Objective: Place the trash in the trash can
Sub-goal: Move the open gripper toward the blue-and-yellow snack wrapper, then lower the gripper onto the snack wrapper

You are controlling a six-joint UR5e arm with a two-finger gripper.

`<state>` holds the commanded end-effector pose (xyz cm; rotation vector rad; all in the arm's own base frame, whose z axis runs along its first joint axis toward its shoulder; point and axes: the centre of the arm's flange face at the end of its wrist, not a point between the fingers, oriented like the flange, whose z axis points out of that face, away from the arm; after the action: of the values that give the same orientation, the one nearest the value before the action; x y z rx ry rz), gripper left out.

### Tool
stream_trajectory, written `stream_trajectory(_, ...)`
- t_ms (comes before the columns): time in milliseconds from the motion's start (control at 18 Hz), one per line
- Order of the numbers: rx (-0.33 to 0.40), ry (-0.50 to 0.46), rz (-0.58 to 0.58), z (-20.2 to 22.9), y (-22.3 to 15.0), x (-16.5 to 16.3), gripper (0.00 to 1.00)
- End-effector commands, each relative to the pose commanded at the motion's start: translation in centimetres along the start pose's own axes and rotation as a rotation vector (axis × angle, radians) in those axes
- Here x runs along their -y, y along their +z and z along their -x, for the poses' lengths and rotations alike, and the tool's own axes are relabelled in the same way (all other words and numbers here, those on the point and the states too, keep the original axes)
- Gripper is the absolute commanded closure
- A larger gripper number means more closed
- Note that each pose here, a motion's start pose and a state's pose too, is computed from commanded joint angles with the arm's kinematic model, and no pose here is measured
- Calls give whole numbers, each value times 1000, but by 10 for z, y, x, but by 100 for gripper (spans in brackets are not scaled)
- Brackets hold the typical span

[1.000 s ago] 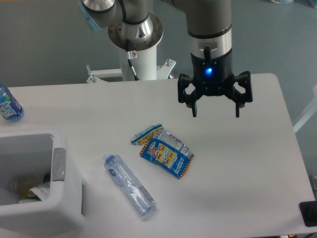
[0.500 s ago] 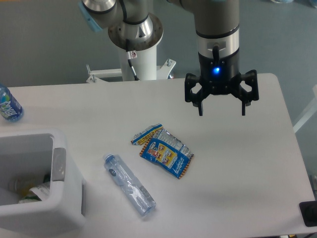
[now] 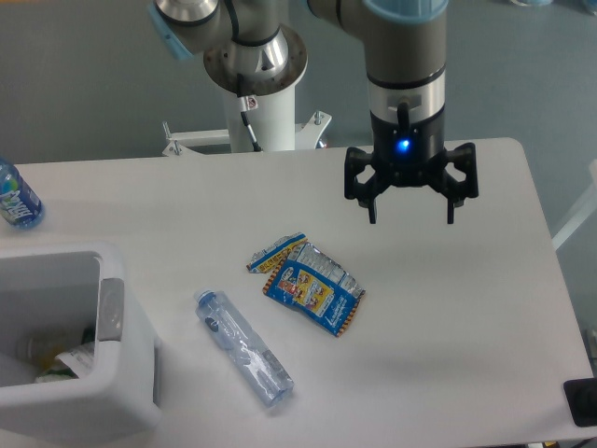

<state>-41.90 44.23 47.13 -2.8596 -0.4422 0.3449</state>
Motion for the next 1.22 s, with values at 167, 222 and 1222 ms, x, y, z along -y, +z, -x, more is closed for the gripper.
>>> stream_trajectory(167,-12,-19,14,-8,20,-7,0)
stream_trajectory(222,-21,-15,22,-11,25,-10,0)
stream_trajectory(1222,-355,307,179,-97,201,-53,0)
